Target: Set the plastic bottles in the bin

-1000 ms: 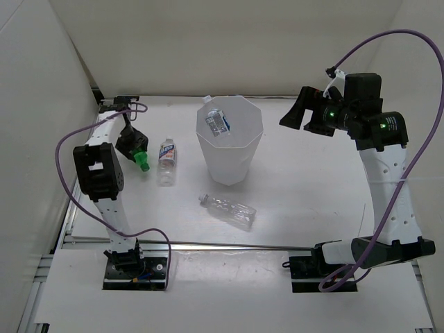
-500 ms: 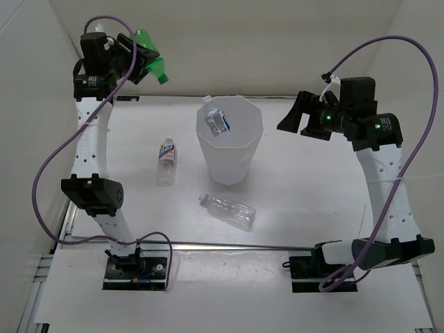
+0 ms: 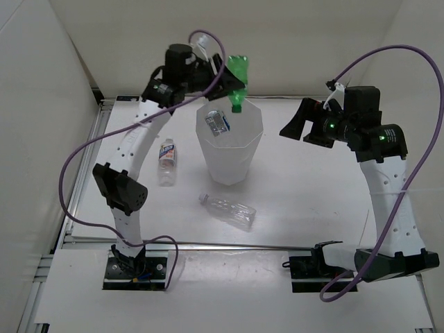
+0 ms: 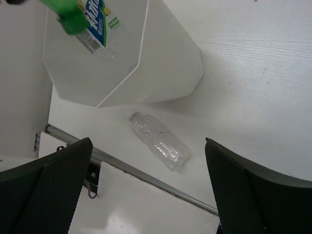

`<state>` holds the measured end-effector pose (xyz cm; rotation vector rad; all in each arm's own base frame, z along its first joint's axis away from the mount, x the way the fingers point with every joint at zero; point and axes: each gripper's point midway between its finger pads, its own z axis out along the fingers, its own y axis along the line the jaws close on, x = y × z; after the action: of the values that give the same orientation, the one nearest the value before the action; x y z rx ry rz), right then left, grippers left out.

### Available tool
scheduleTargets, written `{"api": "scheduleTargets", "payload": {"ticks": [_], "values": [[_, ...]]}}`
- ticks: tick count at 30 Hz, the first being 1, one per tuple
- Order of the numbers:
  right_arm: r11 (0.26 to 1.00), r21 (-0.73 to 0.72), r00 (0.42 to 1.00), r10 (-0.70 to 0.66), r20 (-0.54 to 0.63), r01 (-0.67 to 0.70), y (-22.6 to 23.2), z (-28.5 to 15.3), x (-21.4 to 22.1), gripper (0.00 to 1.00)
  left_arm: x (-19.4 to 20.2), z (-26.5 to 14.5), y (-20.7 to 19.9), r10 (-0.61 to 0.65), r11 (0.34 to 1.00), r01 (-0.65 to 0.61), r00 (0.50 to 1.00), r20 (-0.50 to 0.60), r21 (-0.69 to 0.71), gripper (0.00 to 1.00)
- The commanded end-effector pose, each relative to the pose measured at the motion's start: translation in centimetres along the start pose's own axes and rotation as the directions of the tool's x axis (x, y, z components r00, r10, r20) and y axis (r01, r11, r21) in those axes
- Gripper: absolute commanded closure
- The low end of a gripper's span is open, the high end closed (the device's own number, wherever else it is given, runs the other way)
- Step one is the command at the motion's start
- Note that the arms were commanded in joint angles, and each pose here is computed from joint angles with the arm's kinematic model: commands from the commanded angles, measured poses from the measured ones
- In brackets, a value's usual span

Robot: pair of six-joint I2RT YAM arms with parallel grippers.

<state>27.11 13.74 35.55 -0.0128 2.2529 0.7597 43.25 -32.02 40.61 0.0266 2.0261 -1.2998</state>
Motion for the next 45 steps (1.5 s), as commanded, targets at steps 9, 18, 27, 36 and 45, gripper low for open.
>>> {"api": "scheduleTargets", "payload": {"ticks": [9, 18, 27, 36, 45], "values": [[1.000, -0.004, 1.000, -0.016, 0.026, 0.016, -0.1, -0.3, 0.1, 0.00, 5.3, -0.4, -3.0, 0.240, 0.970, -0.241, 0.969, -0.057, -0.011, 0.00], [1.000, 0.000, 1.000, -0.012, 0.017, 0.012, -0.4, -0.2, 0.5, 0.00, -3.3, -8.8, -4.5, 0.395, 0.896, -0.294, 0.869, 0.297, -0.332, 0.00], [1.000, -0.007, 1.000, -0.009, -0.016, 0.009, -0.9, 0.6, 1.7, 0.00, -2.1, -21.8, 14.6, 0.112, 0.637, 0.290, 0.882, 0.459, -0.714, 0.00], [0.999, -0.036, 0.999, -0.038, -0.023, 0.037, -0.5, 0.6, 1.6, 0.00, 7.5, -17.1, 30.2, -0.185, 0.385, 0.195, 0.974, 0.132, -0.902, 0.00], [0.997, -0.018, 0.996, -0.081, -0.043, 0.081, -0.4, -0.3, 1.3, 0.00, 12.9, -14.3, 36.4, -0.259, 0.391, 0.050, 0.964, -0.058, -0.919, 0.00]]}}
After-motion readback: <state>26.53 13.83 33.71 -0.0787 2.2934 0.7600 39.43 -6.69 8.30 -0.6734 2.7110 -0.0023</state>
